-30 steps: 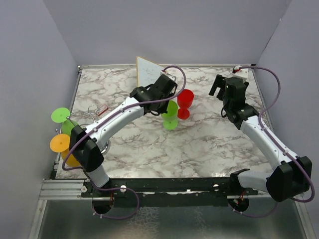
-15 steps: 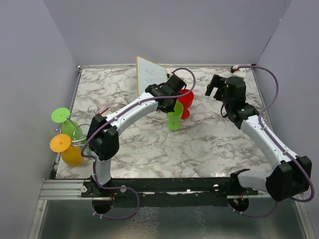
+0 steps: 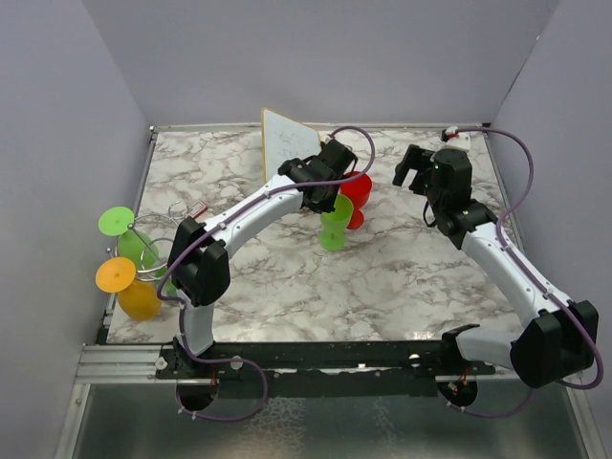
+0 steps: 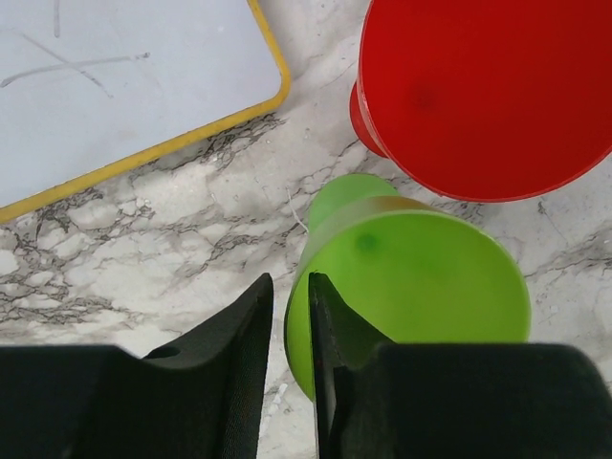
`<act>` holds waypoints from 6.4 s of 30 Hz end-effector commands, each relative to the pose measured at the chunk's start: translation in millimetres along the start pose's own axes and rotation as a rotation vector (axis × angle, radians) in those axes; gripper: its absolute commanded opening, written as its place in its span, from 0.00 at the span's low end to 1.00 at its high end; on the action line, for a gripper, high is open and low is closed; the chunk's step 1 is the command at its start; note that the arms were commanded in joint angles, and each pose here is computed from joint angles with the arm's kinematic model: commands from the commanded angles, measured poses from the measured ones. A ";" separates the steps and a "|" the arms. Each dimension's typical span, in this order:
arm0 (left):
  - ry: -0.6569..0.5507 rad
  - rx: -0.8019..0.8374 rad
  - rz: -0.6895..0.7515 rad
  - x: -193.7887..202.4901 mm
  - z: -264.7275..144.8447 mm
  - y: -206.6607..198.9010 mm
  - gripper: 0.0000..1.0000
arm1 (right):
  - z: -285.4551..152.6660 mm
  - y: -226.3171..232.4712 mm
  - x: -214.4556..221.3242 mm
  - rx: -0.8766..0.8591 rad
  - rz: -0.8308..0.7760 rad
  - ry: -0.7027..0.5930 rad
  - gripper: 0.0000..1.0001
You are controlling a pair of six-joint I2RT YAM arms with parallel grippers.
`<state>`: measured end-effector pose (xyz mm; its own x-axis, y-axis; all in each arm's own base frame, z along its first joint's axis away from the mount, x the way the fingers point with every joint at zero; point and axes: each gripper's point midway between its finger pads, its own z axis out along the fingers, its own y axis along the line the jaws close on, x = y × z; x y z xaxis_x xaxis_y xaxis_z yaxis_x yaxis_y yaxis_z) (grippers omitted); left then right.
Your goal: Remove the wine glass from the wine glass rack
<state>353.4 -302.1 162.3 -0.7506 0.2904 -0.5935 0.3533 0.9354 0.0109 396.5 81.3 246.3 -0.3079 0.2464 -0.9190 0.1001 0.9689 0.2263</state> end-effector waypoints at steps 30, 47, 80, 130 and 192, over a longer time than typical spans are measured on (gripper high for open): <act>-0.579 0.117 -0.054 -25.6 -267.7 77.5 0.97 | -50.7 35.3 -39.3 -0.253 0.086 -0.116 0.95; -0.774 -0.050 -0.202 21.7 -363.0 159.1 0.99 | -111.0 191.1 -46.9 -0.943 0.244 0.100 0.99; -0.869 -0.058 -0.274 46.6 -413.4 188.1 0.99 | -263.2 435.5 186.4 -1.323 0.028 0.388 0.99; -0.843 -0.035 -0.274 43.2 -403.9 179.6 0.99 | -238.7 504.5 206.2 -1.171 -0.302 0.103 0.77; -0.844 -0.013 -0.275 37.6 -402.5 173.9 0.99 | -172.5 464.8 161.1 -0.935 -0.416 -0.088 0.67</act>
<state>159.0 -40.6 462.1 -0.1456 -0.1770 -0.9734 0.1934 0.9598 -0.2034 216.2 587.1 229.9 -0.1083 -0.1325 -0.9852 -0.8123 0.5831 0.0109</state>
